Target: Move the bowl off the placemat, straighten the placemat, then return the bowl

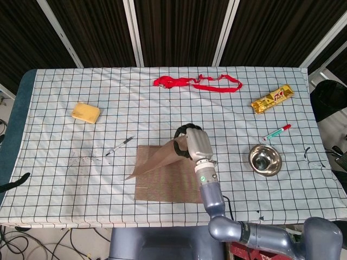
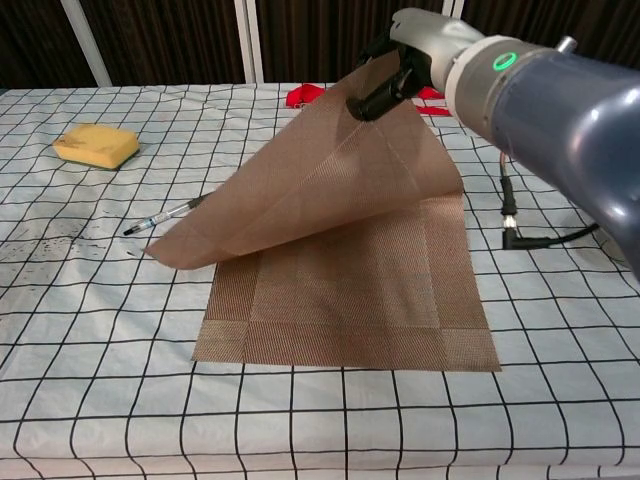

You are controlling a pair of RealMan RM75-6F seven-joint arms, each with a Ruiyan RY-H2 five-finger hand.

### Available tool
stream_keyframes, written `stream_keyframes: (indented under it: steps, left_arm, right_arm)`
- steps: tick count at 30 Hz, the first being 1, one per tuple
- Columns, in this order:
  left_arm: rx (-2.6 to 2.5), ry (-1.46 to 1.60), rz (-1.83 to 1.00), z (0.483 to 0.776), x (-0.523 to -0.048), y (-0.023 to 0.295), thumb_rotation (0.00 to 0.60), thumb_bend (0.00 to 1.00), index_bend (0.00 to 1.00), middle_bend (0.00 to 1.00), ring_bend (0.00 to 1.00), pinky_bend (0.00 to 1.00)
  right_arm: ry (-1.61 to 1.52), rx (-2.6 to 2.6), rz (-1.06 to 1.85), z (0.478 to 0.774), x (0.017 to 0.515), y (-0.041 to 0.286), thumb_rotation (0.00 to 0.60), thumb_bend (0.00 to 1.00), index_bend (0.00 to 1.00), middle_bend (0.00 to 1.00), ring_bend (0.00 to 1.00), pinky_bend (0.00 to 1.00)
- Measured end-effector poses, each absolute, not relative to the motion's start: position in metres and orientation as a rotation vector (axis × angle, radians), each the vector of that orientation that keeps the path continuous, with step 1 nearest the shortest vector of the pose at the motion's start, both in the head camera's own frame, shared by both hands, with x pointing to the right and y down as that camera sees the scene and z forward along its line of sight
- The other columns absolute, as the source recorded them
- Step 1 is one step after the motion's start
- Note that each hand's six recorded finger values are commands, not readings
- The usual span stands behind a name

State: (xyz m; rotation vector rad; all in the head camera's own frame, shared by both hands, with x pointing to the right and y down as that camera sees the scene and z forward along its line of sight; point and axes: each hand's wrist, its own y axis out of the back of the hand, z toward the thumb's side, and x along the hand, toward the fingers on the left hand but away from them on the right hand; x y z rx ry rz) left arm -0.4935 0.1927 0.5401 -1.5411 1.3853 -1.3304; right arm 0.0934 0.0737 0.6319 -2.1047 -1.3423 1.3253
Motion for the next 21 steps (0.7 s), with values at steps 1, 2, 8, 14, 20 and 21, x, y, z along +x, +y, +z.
stream_keyframes:
  steps: [1,2,8,14,20,21]
  left_arm:
    - [-1.540,1.386,-1.331,0.540,-0.494,0.193,0.600,0.02,0.00,0.00,0.00,0.00]
    - [-1.540,1.386,-1.332,0.540,-0.494,0.192,0.600,0.02,0.00,0.00,0.00,0.00]
    - [-1.536,1.390,-1.342,0.540,-0.495,0.192,0.600,0.02,0.00,0.00,0.00,0.00]
    - [-1.537,1.378,-1.357,0.543,-0.495,0.192,0.600,0.02,0.00,0.00,0.00,0.00]
    - [-1.534,1.372,-1.372,0.545,-0.494,0.192,0.600,0.02,0.00,0.00,0.00,0.00]
    - [-1.533,1.372,-1.372,0.545,-0.494,0.191,0.600,0.02,0.00,0.00,0.00,0.00]
  right_arm:
    - [-1.367,-2.099,1.340,0.634,0.094,0.067,0.600,0.50,0.72,0.37,0.21,0.21]
    - [-1.391,-2.090,1.356,0.636,0.094,0.061,0.600,0.50,0.72,0.37,0.21,0.21]
    - [-1.486,-1.968,1.474,0.655,0.111,0.031,0.600,0.50,0.72,0.37,0.20,0.21]
    - [-1.559,-1.829,1.605,0.673,0.131,0.008,0.600,0.50,0.72,0.37,0.19,0.19]
    - [-1.597,-1.727,1.726,0.689,0.148,-0.005,0.600,0.47,0.72,0.34,0.16,0.19]
    - [-1.601,-1.705,1.742,0.692,0.152,-0.007,0.600,0.45,0.70,0.33,0.15,0.19]
